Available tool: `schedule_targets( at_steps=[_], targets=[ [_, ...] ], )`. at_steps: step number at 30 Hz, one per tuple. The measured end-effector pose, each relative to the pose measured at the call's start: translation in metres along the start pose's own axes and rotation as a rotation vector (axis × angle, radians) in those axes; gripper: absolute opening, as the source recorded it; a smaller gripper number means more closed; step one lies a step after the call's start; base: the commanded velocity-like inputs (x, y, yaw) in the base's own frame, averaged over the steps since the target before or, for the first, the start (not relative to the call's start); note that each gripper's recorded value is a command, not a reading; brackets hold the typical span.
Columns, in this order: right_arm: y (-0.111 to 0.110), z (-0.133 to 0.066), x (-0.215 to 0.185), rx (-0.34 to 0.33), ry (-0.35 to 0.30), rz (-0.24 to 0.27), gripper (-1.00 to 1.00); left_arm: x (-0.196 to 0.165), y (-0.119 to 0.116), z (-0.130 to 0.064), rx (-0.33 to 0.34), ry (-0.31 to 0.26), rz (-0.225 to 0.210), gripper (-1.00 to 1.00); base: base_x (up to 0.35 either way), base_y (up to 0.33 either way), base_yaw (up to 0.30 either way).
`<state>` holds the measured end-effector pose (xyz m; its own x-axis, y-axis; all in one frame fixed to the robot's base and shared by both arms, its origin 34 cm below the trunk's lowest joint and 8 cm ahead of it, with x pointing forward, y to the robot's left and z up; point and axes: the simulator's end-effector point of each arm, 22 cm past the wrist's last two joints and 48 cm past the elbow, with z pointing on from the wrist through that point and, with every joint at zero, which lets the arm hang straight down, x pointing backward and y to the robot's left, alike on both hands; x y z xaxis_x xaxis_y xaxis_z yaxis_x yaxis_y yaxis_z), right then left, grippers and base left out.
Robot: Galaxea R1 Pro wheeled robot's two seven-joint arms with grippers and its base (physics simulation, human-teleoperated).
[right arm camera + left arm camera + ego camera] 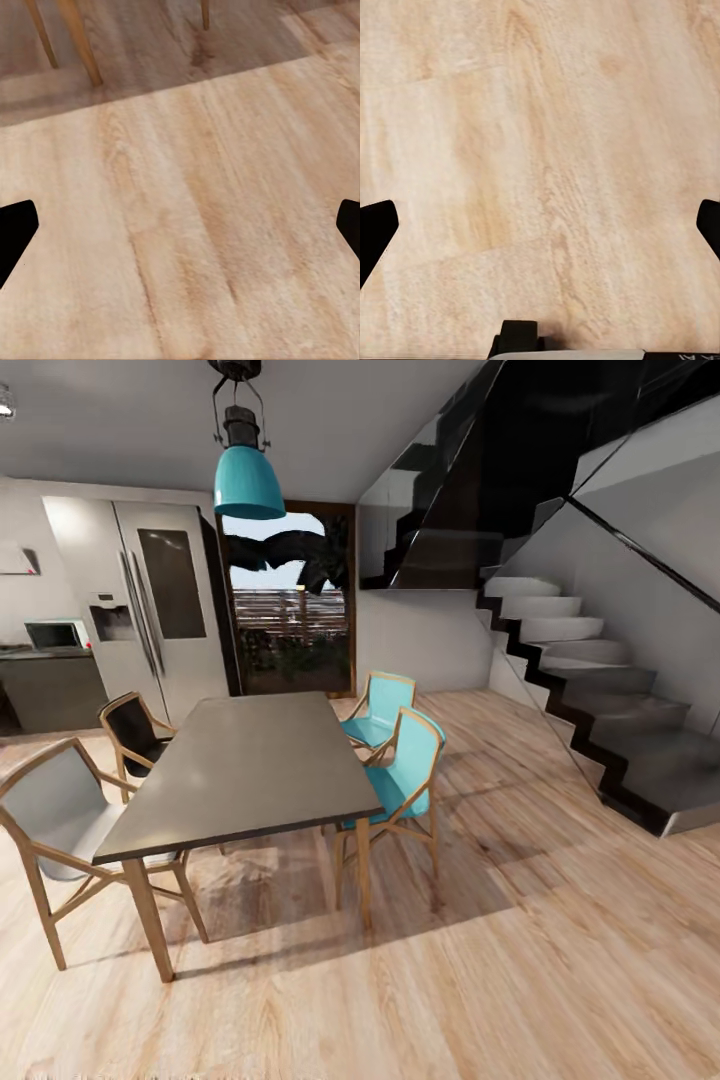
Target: In the kitchen, take the Vidalia onion out of the sink, dice it on the chopping board with the paring knife, put the diced onion into the bowl on the countertop, then place both the paring knife and the chopping board into the sink.
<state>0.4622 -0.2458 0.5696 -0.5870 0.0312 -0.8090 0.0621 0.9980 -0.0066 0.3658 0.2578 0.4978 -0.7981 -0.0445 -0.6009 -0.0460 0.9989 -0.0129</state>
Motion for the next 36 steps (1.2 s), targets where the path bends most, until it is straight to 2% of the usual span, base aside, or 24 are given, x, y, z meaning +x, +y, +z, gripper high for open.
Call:
schedule_targets(
  at_steps=[22, 36],
  targets=[
    [0.0000, 0.0000, 0.0000, 0.000, 0.000, 0.000, 1.00, 0.0000, 0.0002, 0.0000, 0.000, 0.000, 0.000, 1.00, 0.000, 0.222, 0.286],
    [-0.0001, 0.0000, 0.0000, 0.001, 0.000, 0.000, 1.00, 0.0000, -0.0001, 0.0000, 0.000, 0.000, 0.000, 1.00, 0.000, 0.025, 0.286]
  ],
)
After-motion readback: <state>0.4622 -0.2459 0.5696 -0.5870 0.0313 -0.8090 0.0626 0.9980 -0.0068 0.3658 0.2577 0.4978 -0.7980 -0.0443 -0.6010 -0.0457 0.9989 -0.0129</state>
